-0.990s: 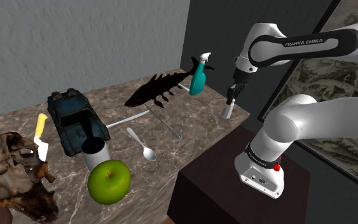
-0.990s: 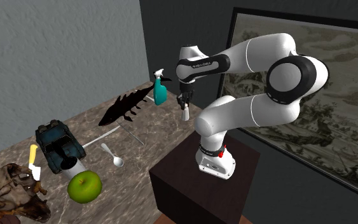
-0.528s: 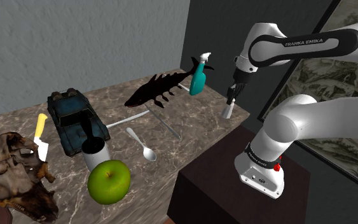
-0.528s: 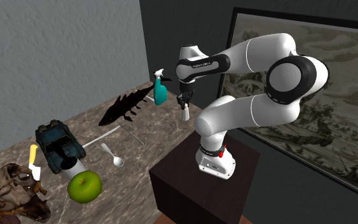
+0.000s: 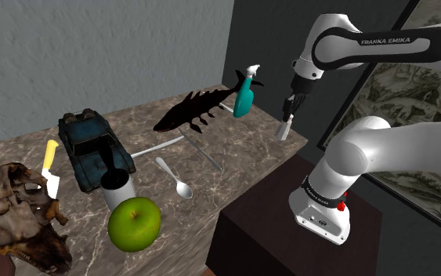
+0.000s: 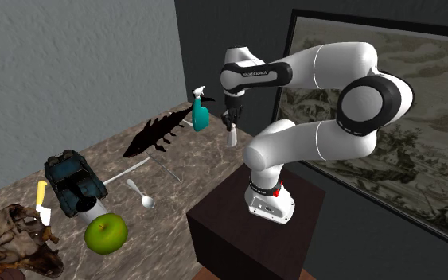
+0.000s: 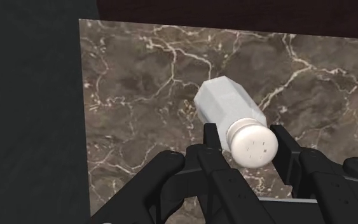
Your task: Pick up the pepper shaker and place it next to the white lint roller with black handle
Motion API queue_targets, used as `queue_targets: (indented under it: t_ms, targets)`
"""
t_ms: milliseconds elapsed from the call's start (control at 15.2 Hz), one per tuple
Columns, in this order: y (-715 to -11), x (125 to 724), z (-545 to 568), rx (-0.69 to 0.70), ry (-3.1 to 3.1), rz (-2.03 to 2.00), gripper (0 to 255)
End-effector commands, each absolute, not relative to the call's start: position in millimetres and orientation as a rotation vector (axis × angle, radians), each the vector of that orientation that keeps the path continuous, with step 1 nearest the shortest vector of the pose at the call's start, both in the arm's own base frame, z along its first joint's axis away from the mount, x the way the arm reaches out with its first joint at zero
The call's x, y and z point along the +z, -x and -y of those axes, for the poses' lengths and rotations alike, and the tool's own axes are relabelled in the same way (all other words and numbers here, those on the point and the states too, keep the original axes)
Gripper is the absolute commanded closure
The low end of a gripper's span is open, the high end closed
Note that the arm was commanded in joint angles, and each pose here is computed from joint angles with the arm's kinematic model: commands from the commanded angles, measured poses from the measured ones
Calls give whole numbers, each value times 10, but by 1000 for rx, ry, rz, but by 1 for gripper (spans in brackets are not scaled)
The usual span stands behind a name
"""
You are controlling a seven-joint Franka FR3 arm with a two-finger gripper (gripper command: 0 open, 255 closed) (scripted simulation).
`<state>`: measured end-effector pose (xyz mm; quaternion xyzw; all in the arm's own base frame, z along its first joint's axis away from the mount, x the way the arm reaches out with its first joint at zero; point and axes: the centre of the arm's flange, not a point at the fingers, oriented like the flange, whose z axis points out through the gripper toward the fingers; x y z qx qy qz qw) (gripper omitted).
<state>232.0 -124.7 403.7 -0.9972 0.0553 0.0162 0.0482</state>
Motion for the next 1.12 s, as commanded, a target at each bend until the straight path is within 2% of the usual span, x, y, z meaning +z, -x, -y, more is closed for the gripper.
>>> queue_targets:
  t_ms: [0, 1056]
  targets:
    - [-2319, 4144, 1244, 50, 3040, -169, 255]
    - [-2319, 4989, 1244, 50, 3040, -169, 255]
